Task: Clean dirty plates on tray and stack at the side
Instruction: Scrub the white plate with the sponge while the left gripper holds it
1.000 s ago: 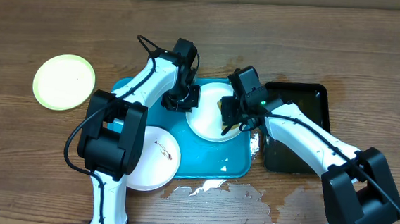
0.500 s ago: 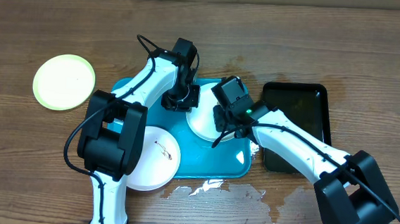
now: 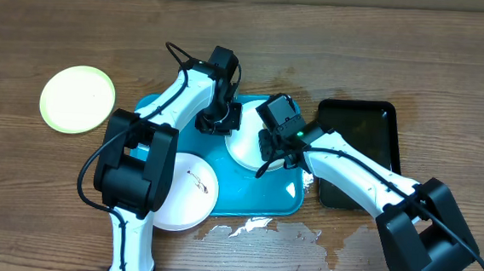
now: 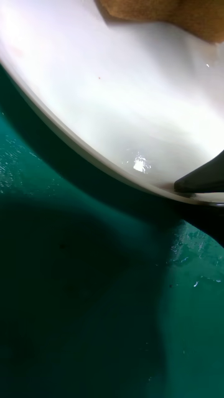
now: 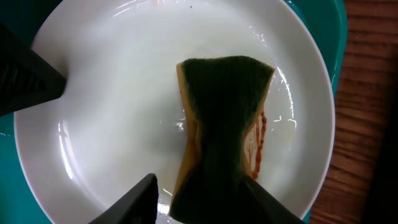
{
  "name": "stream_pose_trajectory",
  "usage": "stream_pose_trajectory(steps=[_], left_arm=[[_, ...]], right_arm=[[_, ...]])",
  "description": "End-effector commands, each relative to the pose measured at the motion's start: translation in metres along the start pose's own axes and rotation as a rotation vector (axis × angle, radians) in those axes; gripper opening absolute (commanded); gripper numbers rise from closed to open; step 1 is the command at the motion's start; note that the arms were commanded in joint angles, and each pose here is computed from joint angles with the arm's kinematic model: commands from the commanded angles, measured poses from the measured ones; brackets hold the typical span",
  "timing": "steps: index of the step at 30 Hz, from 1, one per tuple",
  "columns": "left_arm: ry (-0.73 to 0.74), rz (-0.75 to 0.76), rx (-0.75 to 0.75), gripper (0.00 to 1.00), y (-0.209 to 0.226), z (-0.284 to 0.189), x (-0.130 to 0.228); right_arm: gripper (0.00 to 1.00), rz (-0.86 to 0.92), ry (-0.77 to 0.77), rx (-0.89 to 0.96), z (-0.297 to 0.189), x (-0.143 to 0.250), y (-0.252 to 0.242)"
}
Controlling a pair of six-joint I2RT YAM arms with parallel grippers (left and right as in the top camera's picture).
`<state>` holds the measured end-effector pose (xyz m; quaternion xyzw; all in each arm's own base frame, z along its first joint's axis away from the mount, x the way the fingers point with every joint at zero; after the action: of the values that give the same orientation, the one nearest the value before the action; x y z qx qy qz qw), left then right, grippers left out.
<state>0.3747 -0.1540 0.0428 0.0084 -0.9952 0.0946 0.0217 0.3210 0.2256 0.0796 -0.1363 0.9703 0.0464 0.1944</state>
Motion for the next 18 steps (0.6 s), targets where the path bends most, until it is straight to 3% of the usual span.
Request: stream_pose_trajectory(steps=[1,8,12,14,16,17,18], left_arm=[[0.071,0.017,-0.068,0.07,0.011,0.029,0.013],[0.07,0.017,-0.067,0.07,0.011,0.029,0.013],[0.071,0.017,-0.067,0.07,0.011,0.029,0.013],[0.074,0.016,-0.068,0.07,0.011,0.029,0.013],[0.077,0.016,-0.069,0.07,0.011,0.029,0.014],[0.078,0.016,-0.07,0.07,0.011,0.029,0.014],[0.079,0.016,-0.07,0.08,0.011,0.029,0.014]], right_arm=[[0.43,0.019,0.027,0.015,0.008,0.011,-0.005],[0.39,0.02,0.051,0.025,0.014,0.019,-0.007],[0.09,0.033,0.05,0.047,0.014,0.02,-0.01],[0.06,0.084,0.046,0.097,0.014,0.021,-0.017],[0.07,0.091,0.047,0.111,0.014,0.021,-0.019],[0.16,0.091,0.046,0.11,0.014,0.021,-0.019],[0.34,0.092,0.045,0.109,0.014,0.021,-0.018]])
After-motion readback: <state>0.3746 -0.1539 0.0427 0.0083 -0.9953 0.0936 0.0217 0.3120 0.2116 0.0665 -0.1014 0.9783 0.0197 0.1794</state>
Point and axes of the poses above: each gripper's point midway between its finger pads, its own z axis out along the fingers, its own y axis along the line the jaws close on, x = y × z, the point moved 4 cm from there along -z, back along the fingers, and after that the axes turned 4 degrees about -z, right-handed, at the moved point
